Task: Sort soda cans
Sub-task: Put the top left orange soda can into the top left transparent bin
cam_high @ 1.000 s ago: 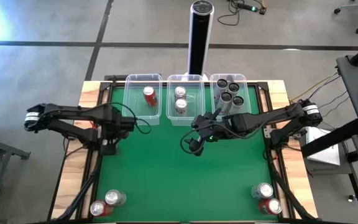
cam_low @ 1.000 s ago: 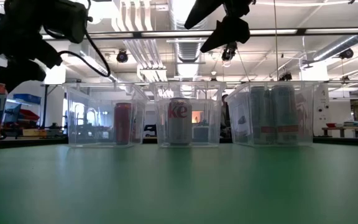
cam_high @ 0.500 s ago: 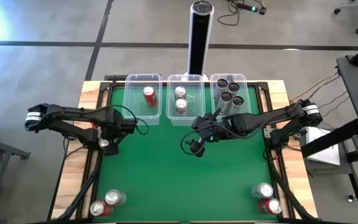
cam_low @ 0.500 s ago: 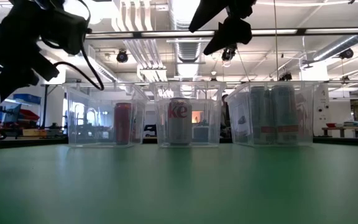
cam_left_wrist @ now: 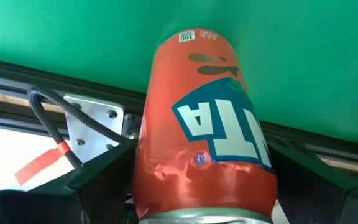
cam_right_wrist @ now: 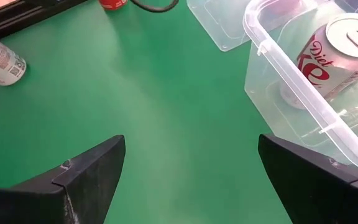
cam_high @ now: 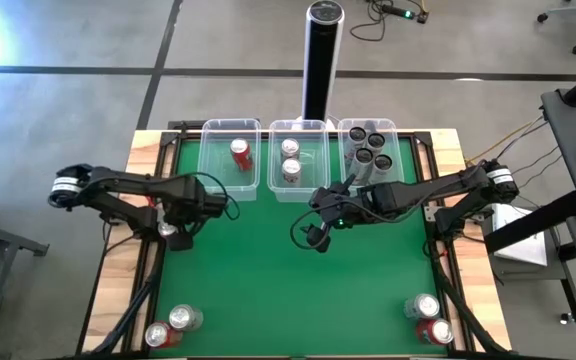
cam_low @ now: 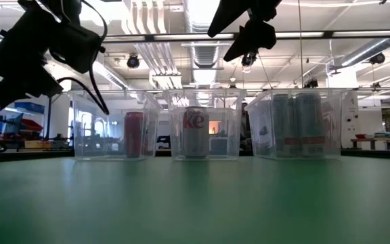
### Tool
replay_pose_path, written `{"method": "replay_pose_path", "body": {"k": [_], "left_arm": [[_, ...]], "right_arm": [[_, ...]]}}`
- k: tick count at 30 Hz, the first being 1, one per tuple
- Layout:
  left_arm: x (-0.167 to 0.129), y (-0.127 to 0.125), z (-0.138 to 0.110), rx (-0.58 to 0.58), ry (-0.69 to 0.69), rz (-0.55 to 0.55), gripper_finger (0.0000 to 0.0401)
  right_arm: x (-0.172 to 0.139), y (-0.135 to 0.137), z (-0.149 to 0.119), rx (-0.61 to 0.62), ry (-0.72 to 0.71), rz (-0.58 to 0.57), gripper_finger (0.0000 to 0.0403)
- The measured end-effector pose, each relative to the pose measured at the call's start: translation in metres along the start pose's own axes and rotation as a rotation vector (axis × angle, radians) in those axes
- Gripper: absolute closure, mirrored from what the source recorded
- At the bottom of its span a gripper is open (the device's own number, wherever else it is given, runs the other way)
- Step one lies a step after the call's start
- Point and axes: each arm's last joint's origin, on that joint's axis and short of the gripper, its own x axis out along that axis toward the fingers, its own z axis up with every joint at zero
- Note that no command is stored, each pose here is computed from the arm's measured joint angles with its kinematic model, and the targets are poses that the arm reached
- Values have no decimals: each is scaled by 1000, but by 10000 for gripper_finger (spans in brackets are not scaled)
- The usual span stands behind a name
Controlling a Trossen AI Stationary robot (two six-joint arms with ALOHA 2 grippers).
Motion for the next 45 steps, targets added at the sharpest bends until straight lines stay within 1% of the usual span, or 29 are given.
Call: {"method": "replay_pose_path", "body": {"k": [3, 7, 14, 21, 25, 27, 29, 32, 37, 40, 42, 45], "left_arm": [[1, 0, 1, 9, 29, 5, 72], [0, 0, -3, 17, 31, 8, 72], [5, 2, -6, 28, 64, 52, 78], [5, 2, -6, 35, 41, 72, 114], [-3, 1, -7, -2, -13, 59, 116], [-13, 0, -13, -40, -40, 47, 116], [-27, -1, -20, -74, -97, 21, 116], [-55, -5, -29, -134, -243, -69, 116], [-115, -6, -53, -224, -498, -168, 116], [-150, -3, -65, -276, -659, -157, 116], [-168, 1, -67, -317, -739, -134, 116], [-187, 9, -58, -335, -775, -117, 116]], "right_arm": [[0, 0, -1, 7, 10, 1, 39], [0, 0, -2, 5, 28, 9, 39], [0, 1, -3, 2, 29, 12, 39], [-1, 1, -3, 1, 31, 16, 39], [-1, 1, -3, 0, 37, 22, 39], [-4, 1, -4, 7, 51, 29, 39], [-6, 0, -6, 18, 64, 23, 39], [-6, -1, -7, 24, 77, 14, 39], [-6, -1, -6, 21, 70, 6, 39], [-6, -3, -5, 2, 33, -54, 39], [-6, -5, -3, -7, 4, -86, 39], [-5, -9, 1, -3, -20, -100, 39]]}}
